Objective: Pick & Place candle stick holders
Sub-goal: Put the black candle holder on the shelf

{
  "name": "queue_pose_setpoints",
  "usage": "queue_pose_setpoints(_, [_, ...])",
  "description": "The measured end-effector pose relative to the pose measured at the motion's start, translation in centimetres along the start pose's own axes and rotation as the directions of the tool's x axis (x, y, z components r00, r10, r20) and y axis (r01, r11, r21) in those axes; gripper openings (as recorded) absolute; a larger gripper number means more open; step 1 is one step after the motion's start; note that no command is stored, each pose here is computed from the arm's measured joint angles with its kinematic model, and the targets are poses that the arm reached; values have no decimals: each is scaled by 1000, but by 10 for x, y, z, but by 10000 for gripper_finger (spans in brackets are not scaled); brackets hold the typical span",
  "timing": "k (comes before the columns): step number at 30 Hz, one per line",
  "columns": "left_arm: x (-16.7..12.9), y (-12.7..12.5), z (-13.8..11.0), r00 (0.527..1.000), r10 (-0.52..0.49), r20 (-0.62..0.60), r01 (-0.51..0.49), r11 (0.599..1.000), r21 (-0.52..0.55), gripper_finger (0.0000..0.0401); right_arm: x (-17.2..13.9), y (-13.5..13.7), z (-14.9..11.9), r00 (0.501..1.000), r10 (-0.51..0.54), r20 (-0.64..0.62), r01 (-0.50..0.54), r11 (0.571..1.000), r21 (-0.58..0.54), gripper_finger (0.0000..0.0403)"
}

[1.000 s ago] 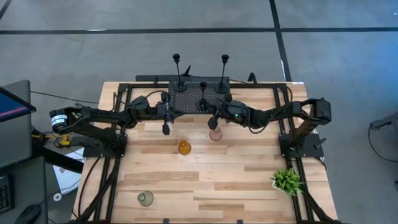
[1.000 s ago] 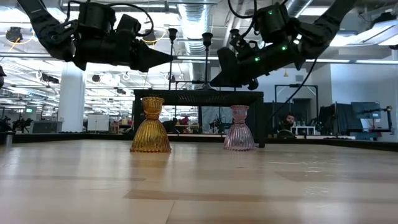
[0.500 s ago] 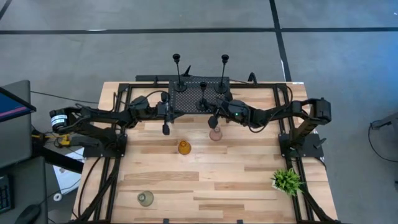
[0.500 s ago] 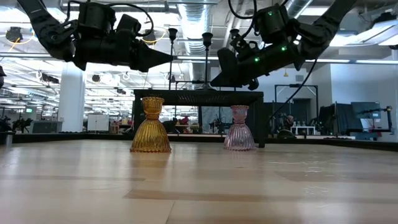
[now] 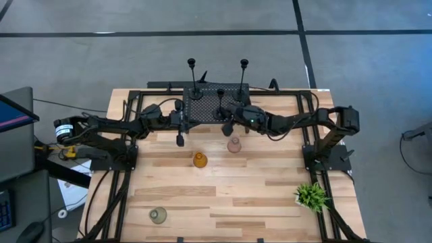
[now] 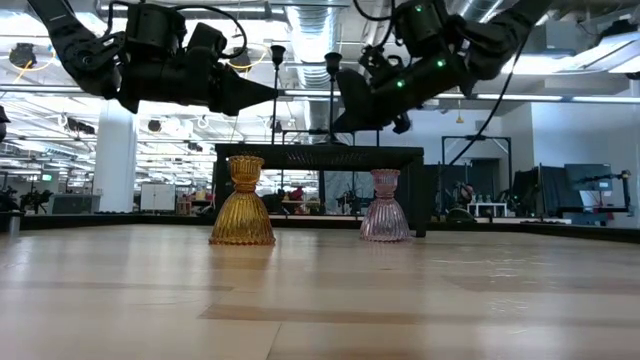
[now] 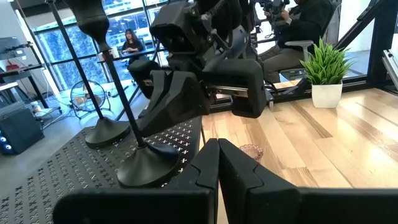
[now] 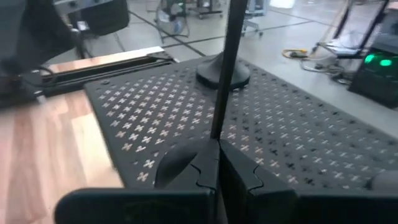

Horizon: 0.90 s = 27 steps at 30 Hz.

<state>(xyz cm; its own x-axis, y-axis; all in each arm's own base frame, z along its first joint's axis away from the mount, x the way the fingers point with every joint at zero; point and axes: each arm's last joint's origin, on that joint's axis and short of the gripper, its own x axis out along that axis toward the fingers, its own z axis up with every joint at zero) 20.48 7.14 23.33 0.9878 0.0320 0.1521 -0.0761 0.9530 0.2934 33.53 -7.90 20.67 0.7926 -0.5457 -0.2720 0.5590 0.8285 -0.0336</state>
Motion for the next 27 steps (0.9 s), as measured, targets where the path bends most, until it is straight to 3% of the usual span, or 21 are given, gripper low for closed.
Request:
queue_pose_setpoints(14, [0, 0, 0, 1000, 0, 0, 0, 1000, 0, 5, 1, 3, 5, 1000, -26, -13, 26, 1000, -9, 0])
queue_pose_setpoints(27, [0, 0, 0, 1000, 0, 0, 0, 1000, 0, 5, 0, 0, 1, 994, -98, -50, 102, 992, 71, 0])
